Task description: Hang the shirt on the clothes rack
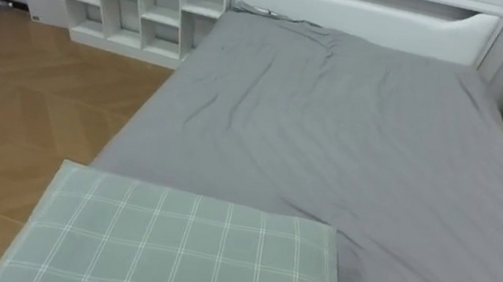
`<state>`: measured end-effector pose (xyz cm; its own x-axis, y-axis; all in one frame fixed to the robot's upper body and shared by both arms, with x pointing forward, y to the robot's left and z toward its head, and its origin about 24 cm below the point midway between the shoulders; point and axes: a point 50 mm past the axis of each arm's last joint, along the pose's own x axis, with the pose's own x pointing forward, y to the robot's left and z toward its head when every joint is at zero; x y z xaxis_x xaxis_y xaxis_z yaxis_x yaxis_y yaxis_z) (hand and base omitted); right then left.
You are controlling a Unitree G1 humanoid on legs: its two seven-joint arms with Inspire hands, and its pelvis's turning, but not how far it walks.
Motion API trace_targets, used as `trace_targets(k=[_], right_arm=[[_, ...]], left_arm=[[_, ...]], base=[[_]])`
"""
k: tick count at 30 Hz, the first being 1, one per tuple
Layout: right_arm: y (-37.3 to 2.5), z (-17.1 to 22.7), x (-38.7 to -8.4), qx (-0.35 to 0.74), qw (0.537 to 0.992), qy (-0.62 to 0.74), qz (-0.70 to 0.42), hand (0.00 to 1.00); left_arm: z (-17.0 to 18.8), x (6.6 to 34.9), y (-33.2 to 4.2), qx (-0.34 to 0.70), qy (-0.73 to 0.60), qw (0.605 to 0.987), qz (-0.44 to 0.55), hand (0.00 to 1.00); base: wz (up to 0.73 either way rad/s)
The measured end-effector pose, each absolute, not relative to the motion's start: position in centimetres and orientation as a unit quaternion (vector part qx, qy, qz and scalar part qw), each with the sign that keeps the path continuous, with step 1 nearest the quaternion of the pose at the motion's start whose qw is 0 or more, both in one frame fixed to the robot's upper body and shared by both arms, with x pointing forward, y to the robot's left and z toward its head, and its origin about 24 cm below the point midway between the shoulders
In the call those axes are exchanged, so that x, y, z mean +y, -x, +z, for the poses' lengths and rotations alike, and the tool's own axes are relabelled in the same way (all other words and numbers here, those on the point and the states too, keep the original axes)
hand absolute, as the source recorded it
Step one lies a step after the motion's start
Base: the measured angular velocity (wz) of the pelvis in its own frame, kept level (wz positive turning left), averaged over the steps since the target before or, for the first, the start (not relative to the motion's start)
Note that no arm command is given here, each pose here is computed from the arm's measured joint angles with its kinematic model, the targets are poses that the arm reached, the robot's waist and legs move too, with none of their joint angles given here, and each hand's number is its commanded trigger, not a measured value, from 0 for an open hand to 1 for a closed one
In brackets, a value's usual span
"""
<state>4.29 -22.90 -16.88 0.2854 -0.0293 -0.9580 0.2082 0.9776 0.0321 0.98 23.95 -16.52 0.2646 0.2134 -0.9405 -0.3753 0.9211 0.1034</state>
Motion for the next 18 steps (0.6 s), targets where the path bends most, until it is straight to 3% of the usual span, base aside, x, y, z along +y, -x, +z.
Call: trace_targets(k=[18], right_arm=[[-3.9, -16.98, -22.9, 0.608, 0.785, -0.085, -0.082, 0.0]], left_arm=[[-16.76, 23.71, -0.17, 0.601, 0.101, 0.768, 0.197, 0.0]], base=[[0.0]])
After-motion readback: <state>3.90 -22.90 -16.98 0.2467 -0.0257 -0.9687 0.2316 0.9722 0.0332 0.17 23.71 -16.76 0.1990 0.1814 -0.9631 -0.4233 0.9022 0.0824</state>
